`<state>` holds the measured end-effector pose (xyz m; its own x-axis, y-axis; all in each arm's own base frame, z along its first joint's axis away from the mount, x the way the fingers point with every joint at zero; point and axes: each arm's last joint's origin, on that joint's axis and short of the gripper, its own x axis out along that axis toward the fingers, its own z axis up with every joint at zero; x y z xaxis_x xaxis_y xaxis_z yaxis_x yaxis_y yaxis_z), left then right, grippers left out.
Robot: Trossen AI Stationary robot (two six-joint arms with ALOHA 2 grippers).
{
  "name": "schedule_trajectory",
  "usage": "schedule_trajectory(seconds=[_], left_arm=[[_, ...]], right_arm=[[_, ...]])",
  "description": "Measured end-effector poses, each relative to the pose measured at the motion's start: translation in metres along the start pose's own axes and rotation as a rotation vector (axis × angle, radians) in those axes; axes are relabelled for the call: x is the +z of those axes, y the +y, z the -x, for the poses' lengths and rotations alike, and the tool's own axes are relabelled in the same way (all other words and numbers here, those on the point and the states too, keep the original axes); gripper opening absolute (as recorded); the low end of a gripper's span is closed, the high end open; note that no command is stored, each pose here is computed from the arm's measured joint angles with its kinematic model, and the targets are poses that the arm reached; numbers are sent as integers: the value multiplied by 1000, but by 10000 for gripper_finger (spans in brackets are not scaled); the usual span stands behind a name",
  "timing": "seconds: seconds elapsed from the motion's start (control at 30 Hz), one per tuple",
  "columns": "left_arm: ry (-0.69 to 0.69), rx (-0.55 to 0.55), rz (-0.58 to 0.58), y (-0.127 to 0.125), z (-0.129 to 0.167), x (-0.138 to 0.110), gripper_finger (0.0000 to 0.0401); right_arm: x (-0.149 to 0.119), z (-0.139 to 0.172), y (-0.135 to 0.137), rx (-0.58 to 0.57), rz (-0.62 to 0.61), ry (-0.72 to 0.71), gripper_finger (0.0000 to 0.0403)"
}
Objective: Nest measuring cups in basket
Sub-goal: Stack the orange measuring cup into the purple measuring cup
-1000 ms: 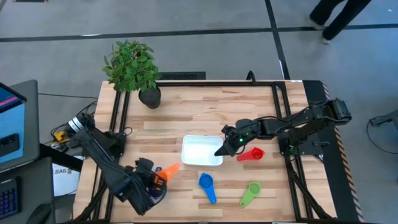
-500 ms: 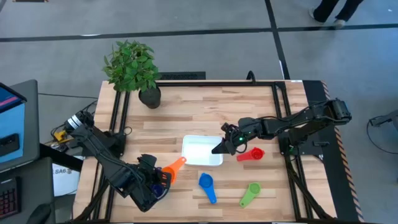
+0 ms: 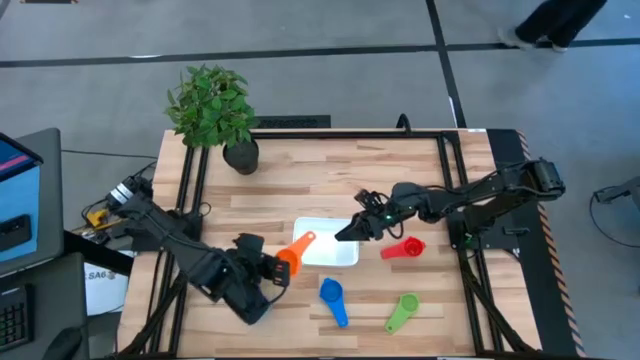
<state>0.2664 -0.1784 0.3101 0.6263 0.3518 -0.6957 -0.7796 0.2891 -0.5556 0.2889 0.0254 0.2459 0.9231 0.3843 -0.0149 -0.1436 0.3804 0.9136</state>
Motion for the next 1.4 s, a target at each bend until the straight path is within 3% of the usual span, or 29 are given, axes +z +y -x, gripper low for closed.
schedule_trajectory(seconds=[0.27,0.47,0.63,0.87,1.03,1.4], left_arm=[[13,-31,-88,-14,-19,19,1],[22,-29,-119,-16,-22,23,0],[86,-46,-246,-18,-24,22,0],[123,-110,-370,-25,-28,26,0],[167,-119,-387,-27,-32,30,0],[217,-145,-423,-30,-36,33,0]], right_arm=[[11,-19,0,-3,9,2,178],[13,-23,0,-15,6,0,98],[15,-22,-1,-11,5,0,17],[25,-17,-5,-1,-8,30,22],[29,-15,-8,4,-11,46,7],[32,-13,-11,-9,-43,59,12]])
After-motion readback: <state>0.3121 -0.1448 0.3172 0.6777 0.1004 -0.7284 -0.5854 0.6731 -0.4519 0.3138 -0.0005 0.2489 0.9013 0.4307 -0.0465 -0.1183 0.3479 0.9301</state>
